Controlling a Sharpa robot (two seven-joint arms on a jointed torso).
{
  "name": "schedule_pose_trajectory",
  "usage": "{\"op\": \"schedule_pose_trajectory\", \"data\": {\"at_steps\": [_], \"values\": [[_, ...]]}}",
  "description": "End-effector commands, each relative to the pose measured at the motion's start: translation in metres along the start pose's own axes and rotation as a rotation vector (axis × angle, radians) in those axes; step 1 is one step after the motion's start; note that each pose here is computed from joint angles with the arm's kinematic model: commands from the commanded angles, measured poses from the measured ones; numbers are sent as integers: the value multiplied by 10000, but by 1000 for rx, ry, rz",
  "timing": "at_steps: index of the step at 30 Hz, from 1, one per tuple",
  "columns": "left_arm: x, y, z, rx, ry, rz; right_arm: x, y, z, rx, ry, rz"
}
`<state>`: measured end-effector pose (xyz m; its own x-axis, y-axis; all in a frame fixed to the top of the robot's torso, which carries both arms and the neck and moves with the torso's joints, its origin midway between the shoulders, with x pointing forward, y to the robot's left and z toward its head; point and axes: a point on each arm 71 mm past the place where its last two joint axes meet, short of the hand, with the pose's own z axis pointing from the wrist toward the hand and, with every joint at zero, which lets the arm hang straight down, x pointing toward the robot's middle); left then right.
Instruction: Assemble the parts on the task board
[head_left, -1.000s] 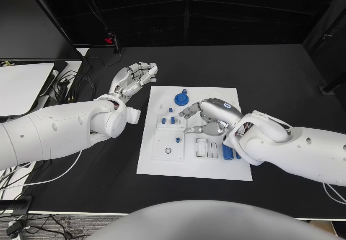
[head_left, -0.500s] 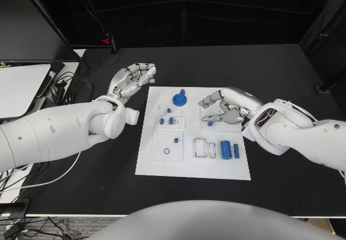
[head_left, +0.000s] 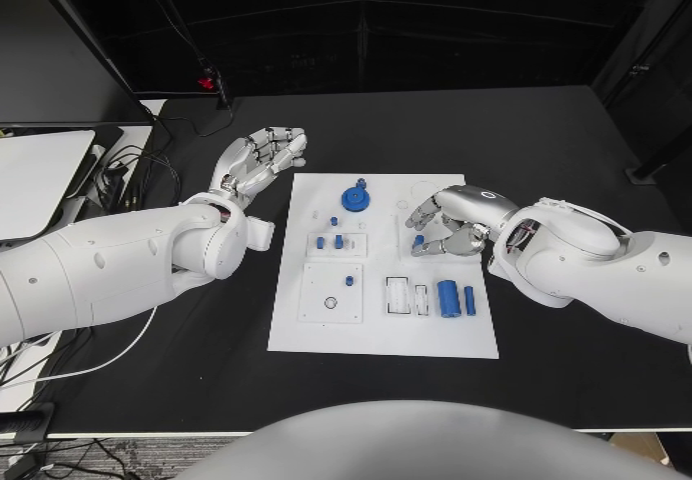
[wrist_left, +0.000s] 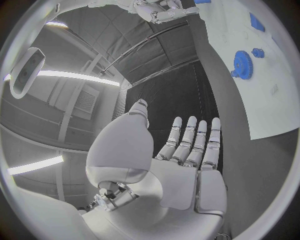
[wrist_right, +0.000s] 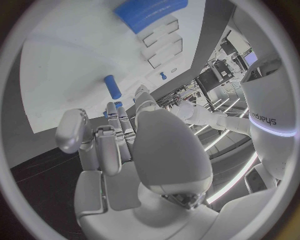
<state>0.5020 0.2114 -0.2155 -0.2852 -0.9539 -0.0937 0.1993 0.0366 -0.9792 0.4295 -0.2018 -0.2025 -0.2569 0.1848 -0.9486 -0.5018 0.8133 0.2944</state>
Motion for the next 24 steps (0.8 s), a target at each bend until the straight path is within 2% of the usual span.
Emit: {"op": "schedule_pose_trajectory", "data": {"at_steps": [1,9,24], "values": [[0,-103,-5,137,5,-7,42,-24,14,52,60,-96],[-3,-102,-10,136,5,-7,82,6,73,72,92,-126],[-7,-102,-13,136,4,-7,82,60,129,58,61,-128]]}}
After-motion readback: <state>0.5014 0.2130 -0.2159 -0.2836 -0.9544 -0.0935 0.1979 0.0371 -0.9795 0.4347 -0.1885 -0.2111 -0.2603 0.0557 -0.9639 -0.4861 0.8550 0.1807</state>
